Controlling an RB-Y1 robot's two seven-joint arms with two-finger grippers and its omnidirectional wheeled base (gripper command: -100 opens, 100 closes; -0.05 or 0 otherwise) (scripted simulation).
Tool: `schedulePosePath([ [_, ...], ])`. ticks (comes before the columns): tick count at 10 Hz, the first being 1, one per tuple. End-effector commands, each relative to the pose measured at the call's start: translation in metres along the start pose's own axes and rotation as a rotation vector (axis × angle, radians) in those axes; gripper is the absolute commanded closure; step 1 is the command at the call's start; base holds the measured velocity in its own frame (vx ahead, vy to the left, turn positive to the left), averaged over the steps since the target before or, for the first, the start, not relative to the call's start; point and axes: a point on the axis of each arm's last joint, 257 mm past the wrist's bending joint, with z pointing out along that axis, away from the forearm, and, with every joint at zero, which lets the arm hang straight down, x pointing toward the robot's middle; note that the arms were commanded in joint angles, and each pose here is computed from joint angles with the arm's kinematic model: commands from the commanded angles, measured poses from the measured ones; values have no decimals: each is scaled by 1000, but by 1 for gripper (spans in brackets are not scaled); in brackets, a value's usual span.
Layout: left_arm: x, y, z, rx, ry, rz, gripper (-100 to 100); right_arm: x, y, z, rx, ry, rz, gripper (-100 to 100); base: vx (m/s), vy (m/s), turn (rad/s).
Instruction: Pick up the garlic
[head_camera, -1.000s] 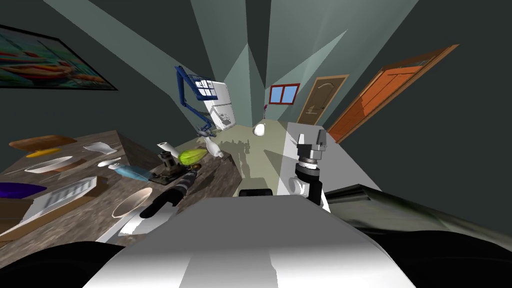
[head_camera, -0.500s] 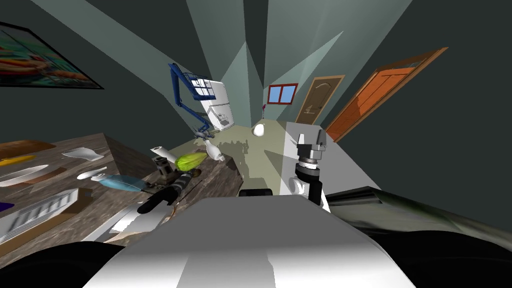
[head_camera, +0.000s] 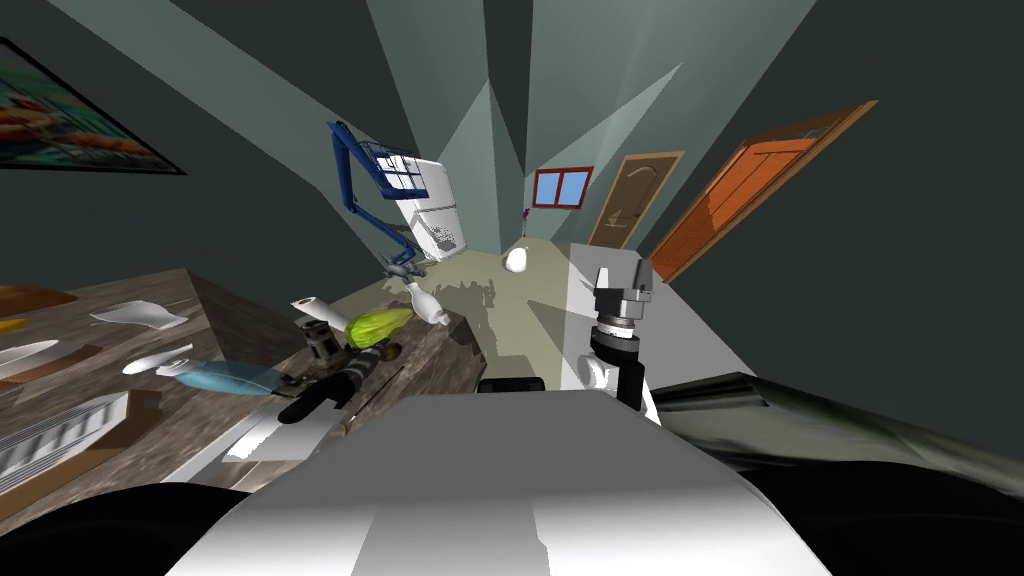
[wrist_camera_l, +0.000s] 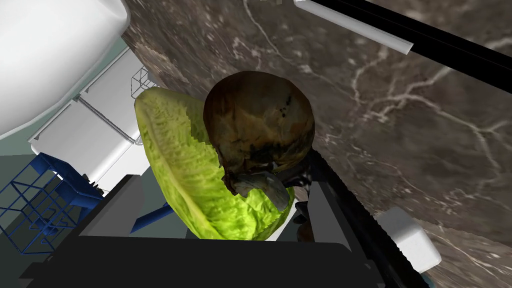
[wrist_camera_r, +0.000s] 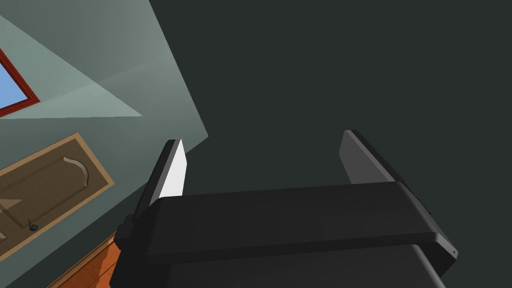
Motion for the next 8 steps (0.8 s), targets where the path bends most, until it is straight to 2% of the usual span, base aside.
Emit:
schedulePosePath([
  [1,0,0,0,0,0,0,-100,0,0,0,0,0,0,0,19,11,-14],
  [2,0,0,0,1,0,0,100,0,0,0,0,0,0,0,1,3,13],
  [6,0,-1,0,2,0,0,100,0,0,0,0,0,0,0,1,0,-3],
  [7,0,0,0,2,0,-1,0,0,0,0,0,0,0,0,0,0,0],
  [8,0,-5,-5,5,5,4,100,0,0,0,0,0,0,0,-20,-12,72],
])
